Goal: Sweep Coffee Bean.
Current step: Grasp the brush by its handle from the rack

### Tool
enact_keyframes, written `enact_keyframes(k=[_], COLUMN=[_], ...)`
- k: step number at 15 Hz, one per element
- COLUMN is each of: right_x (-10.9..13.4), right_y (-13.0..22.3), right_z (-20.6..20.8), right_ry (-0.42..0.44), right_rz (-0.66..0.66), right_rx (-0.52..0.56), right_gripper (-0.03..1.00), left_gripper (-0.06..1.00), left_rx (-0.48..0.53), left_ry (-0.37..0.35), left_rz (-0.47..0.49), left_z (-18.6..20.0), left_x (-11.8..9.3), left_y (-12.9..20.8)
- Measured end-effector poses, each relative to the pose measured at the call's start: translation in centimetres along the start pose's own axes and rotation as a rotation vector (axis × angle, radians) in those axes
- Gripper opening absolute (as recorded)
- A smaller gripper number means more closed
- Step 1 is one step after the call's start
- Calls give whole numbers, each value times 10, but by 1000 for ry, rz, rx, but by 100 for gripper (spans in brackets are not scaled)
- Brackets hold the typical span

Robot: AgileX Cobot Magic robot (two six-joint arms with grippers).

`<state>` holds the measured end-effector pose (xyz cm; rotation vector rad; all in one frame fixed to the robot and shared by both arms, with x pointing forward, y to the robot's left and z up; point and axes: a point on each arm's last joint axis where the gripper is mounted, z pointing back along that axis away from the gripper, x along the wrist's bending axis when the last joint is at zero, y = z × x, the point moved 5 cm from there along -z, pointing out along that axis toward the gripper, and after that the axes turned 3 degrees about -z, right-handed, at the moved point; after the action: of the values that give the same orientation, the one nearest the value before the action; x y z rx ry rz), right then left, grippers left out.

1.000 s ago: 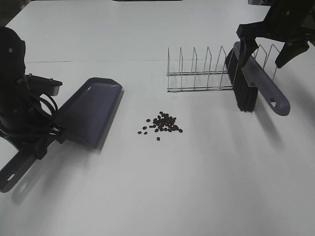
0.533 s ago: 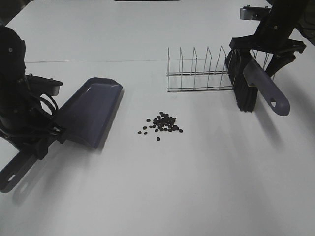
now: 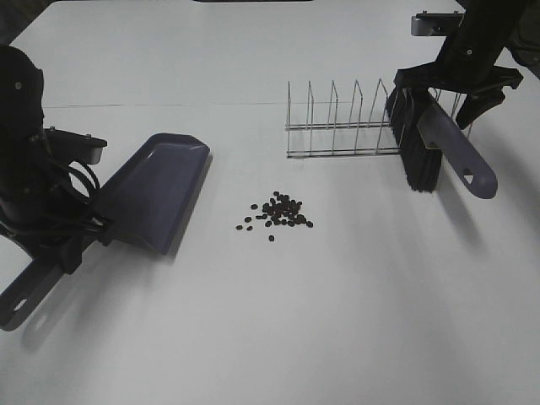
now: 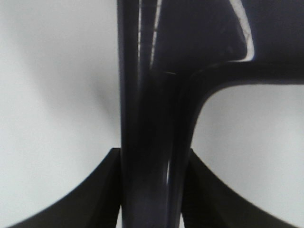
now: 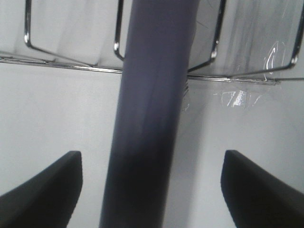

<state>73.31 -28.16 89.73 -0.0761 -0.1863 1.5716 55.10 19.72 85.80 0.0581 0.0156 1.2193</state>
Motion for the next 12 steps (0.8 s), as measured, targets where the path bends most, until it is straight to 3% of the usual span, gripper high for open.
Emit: enact_keyframes(k=[8,12], right_x=[0,0], right_y=[-1,1], right_z=[0,-4], right_ry=[0,-1], right_rz=[0,-2], right_rx=[-7,9], right_gripper=[64,31], left_gripper=[32,32], left_rx=[0,0], left_ry=[0,0], left_rz=[0,0], left_z=[0,0], left_x=[0,0], left_y=[0,0])
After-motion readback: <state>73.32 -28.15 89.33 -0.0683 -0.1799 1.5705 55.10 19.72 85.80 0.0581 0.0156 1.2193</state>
